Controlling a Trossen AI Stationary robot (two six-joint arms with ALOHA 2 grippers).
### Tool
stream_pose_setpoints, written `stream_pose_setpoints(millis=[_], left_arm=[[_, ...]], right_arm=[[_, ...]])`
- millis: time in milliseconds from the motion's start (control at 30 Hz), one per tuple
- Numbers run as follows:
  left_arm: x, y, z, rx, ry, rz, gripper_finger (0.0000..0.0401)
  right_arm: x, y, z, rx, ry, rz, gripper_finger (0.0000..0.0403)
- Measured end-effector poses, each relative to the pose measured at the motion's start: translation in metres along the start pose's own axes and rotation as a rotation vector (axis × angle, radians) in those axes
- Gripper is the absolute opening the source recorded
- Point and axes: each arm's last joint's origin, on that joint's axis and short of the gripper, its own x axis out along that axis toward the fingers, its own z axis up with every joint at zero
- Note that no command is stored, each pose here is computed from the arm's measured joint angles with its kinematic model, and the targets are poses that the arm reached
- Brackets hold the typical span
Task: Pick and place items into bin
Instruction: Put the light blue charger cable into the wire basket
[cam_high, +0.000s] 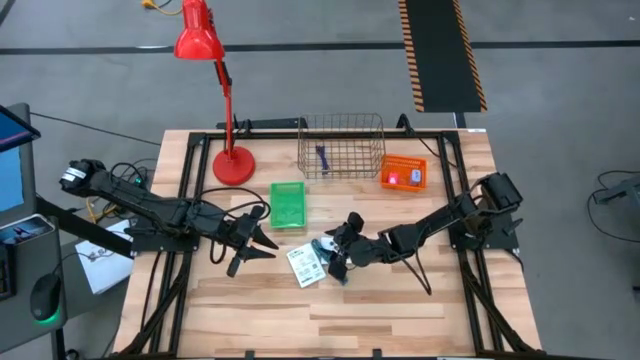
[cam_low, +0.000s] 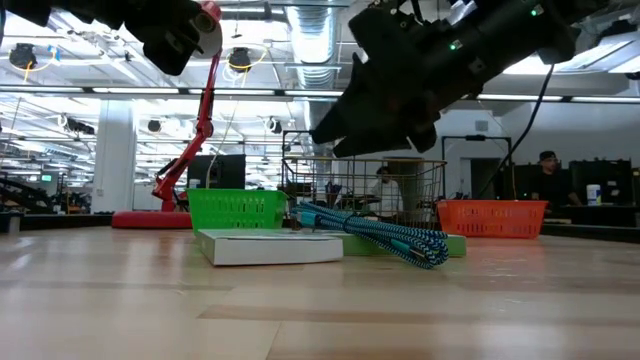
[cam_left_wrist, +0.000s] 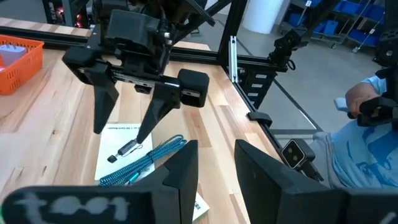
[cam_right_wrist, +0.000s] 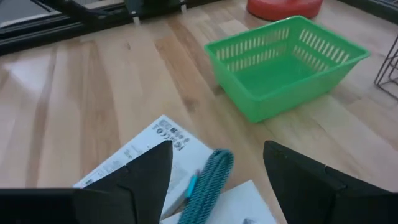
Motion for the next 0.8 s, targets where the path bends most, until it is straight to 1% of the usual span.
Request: stream_pose_setpoints(millis=[233, 400, 500, 633, 800], left_arm=[[0.000, 0.000, 0.000, 0.000, 0.000, 0.000, 0.0094], [0.000, 0.000, 0.000, 0.000, 0.000, 0.000, 0.0094], [0.000, 0.000, 0.000, 0.001, 0.000, 0.000, 0.0094], [0.000, 0.000, 0.000, 0.004, 0.001, 0.000, 0.0094], [0.000, 0.000, 0.000, 0.003, 0.004, 0.001, 0.0094]], right_arm=[[-0.005, 0.007, -0.003, 0.044, -0.001, 0.015, 0.0244], [-0.002, 0.003, -0.001, 0.063, -0.004, -0.001, 0.0244], [0.003, -0.003, 0.004, 0.072, 0.002, -0.005, 0.0244], [0.009, -0.006, 0.020, 0.058, -0.014, 0.015, 0.0244], [0.008, -0.003, 0.020, 0.036, 0.000, 0.021, 0.0244]])
